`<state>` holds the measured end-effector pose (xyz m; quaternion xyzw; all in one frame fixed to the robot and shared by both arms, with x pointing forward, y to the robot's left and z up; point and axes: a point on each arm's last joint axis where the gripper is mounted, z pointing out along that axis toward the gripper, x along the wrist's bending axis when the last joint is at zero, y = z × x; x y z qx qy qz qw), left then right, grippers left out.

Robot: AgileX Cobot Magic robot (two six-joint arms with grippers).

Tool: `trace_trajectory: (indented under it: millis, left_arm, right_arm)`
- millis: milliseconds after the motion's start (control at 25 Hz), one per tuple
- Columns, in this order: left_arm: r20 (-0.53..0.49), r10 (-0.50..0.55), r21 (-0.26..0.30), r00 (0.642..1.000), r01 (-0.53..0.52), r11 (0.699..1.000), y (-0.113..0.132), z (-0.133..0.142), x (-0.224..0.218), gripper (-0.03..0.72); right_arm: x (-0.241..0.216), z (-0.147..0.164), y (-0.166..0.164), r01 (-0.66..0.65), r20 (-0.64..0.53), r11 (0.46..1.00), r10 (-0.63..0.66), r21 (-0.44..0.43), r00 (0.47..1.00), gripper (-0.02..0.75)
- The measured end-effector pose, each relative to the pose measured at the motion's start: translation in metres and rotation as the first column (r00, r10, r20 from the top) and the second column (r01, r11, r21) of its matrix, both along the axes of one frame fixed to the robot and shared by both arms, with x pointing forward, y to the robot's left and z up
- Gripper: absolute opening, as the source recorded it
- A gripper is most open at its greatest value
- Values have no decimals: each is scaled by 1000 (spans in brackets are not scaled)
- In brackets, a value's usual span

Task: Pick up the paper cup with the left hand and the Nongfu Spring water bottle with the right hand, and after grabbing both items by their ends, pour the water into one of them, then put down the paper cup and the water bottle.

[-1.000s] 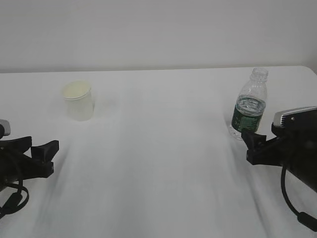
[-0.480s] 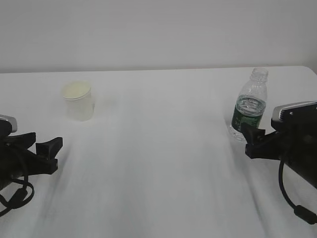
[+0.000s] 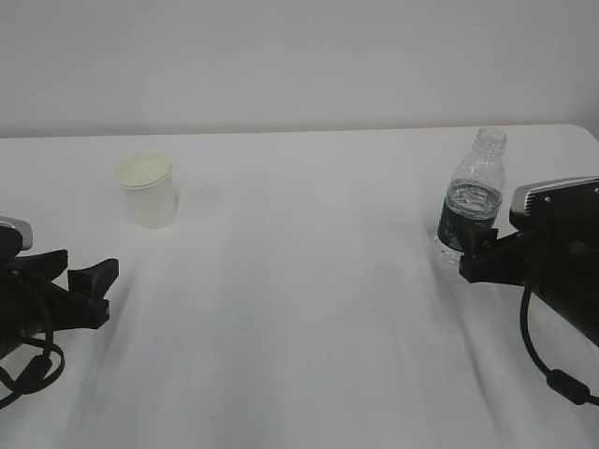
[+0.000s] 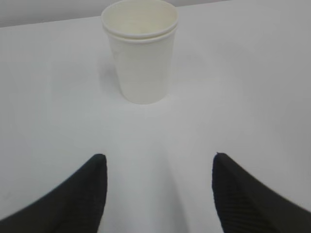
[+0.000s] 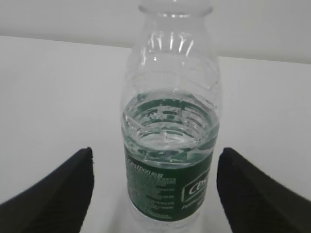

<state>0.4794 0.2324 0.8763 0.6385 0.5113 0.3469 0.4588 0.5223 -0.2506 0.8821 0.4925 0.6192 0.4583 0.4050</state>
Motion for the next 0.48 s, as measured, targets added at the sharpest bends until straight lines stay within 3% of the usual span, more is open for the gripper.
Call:
trace_trajectory:
  millis: [240, 480]
  left_arm:
    - [0, 0, 0, 1000, 0, 1000, 0, 0, 0, 486]
    - [1, -1, 2, 1000, 1, 1000, 0, 0, 0, 486]
  right_arm:
    - [3, 0, 0, 12, -7, 1000, -12, 1, 1000, 606]
    - [5, -20, 0, 11, -60, 1000, -12, -9, 998, 605]
